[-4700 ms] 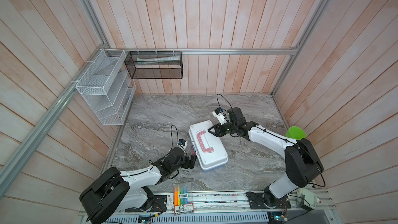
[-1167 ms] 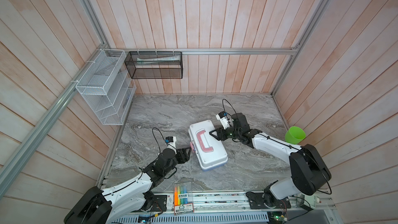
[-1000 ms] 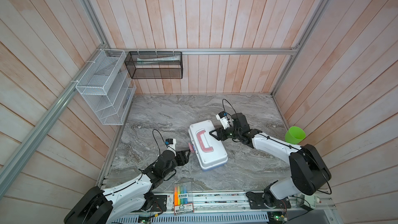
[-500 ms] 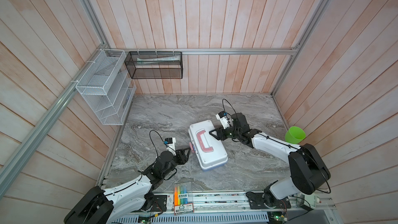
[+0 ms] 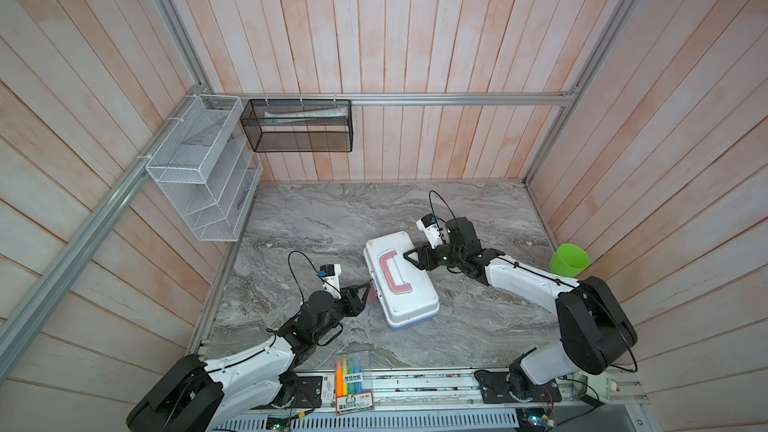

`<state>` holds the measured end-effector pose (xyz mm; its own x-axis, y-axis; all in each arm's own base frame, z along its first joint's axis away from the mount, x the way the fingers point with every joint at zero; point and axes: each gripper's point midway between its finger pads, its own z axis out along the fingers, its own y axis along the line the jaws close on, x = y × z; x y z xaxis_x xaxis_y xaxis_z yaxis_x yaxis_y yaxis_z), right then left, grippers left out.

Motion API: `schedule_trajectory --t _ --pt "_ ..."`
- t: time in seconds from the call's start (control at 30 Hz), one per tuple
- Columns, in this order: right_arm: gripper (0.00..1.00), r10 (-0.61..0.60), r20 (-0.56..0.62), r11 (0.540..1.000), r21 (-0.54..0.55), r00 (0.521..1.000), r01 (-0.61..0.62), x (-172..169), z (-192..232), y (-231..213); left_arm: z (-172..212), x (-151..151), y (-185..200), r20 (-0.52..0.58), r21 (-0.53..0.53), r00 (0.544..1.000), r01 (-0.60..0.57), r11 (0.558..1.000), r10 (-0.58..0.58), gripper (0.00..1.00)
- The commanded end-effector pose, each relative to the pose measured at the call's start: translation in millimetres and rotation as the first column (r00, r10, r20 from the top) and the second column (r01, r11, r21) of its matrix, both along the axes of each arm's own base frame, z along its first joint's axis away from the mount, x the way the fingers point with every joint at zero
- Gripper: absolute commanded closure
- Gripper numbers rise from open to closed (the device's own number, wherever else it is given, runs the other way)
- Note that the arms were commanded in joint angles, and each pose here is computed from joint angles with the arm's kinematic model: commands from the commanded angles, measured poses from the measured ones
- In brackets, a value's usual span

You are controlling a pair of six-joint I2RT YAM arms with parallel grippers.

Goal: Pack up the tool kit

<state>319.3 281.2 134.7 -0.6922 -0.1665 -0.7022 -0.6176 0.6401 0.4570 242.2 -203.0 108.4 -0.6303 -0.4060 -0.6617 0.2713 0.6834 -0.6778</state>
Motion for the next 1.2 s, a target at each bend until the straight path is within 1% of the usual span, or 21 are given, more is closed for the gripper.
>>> schedule_trajectory --t 0.0,0.03,0.07,0.13,0.17,0.2,0.23,0.27,0.3,0.33,0.4,0.5,0.57,0.67,0.73,0.87,1.0,1.1,1.17 --pt "0.44 0.058 -0.133 0.996 -0.061 0.989 -0.067 -31 -39 3 10 4 -6 0.009 -0.028 1.000 0.013 1.000 -0.013 0.46" --pt "0.44 0.057 -0.133 0.996 -0.062 0.989 -0.066 -31 -40 2 10 4 -6 0.008 -0.019 1.000 0.015 1.000 -0.015 0.47" --pt "0.44 0.057 -0.134 0.996 -0.063 0.989 -0.066 -32 -40 2 4 5 -4 -0.007 0.019 1.000 0.007 1.000 -0.007 0.49" --pt "0.44 0.058 -0.135 0.996 -0.065 0.989 -0.067 -32 -40 2 -9 10 7 -0.052 0.138 0.998 -0.035 0.990 0.043 0.50" --pt "0.45 0.060 -0.139 0.995 -0.065 0.989 -0.070 -33 -41 2 -18 11 15 -0.075 0.216 0.995 -0.053 0.975 0.071 0.47" --pt "0.44 0.059 -0.136 0.995 -0.068 0.989 -0.069 -32 -41 2 -26 13 25 -0.104 0.290 0.988 -0.084 0.953 0.118 0.41" --pt "0.45 0.058 -0.134 0.995 -0.069 0.989 -0.068 -32 -41 2 -33 11 32 -0.127 0.339 0.981 -0.094 0.936 0.144 0.41" --pt "0.44 0.058 -0.133 0.995 -0.070 0.989 -0.068 -31 -41 2 -38 9 33 -0.136 0.373 0.982 -0.073 0.925 0.132 0.40" --pt "0.44 0.060 -0.132 0.995 -0.070 0.989 -0.069 -31 -41 2 -42 6 32 -0.138 0.394 0.983 -0.055 0.918 0.118 0.37" --pt "0.45 0.062 -0.134 0.995 -0.071 0.989 -0.072 -31 -41 2 -45 3 31 -0.138 0.405 0.984 -0.045 0.913 0.109 0.32" --pt "0.44 0.063 -0.141 0.995 -0.072 0.988 -0.074 -30 -43 3 -50 -4 26 -0.133 0.410 0.988 -0.020 0.912 0.082 0.21" --pt "0.44 0.063 -0.141 0.995 -0.070 0.988 -0.074 -30 -43 4 -60 -12 22 -0.152 0.405 0.986 0.005 0.914 0.062 0.13" --pt "0.44 0.064 -0.140 0.995 -0.071 0.988 -0.074 -30 -43 4 -65 -19 15 -0.159 0.403 0.987 0.042 0.914 0.025 0.11" --pt "0.44 0.063 -0.144 0.994 -0.074 0.988 -0.075 -30 -44 4 -67 -27 4 -0.125 0.416 0.992 0.086 0.905 -0.037 0.07" --pt "0.45 0.064 -0.148 0.994 -0.076 0.987 -0.076 -30 -45 4 -68 -26 2 -0.104 0.429 0.993 0.090 0.899 -0.050 0.06" --pt "0.44 0.058 -0.153 0.994 -0.079 0.987 -0.071 -31 -47 2 -69 -18 -5 -0.068 0.459 0.995 0.099 0.883 -0.076 0.05" --pt "0.44 0.059 -0.160 0.994 -0.077 0.985 -0.072 -32 -49 3 -82 -10 -2 -0.081 0.501 0.996 0.064 0.863 -0.027 0.03" --pt "0.44 0.061 -0.164 0.994 -0.075 0.985 -0.074 -32 -50 4 -89 -4 -8 -0.084 0.519 0.996 0.073 0.852 -0.034 0.03" --pt "0.44 0.063 -0.164 0.995 -0.072 0.984 -0.076 -31 -49 5 -95 0 -7 -0.098 0.539 0.995 0.057 0.840 -0.004 0.03"
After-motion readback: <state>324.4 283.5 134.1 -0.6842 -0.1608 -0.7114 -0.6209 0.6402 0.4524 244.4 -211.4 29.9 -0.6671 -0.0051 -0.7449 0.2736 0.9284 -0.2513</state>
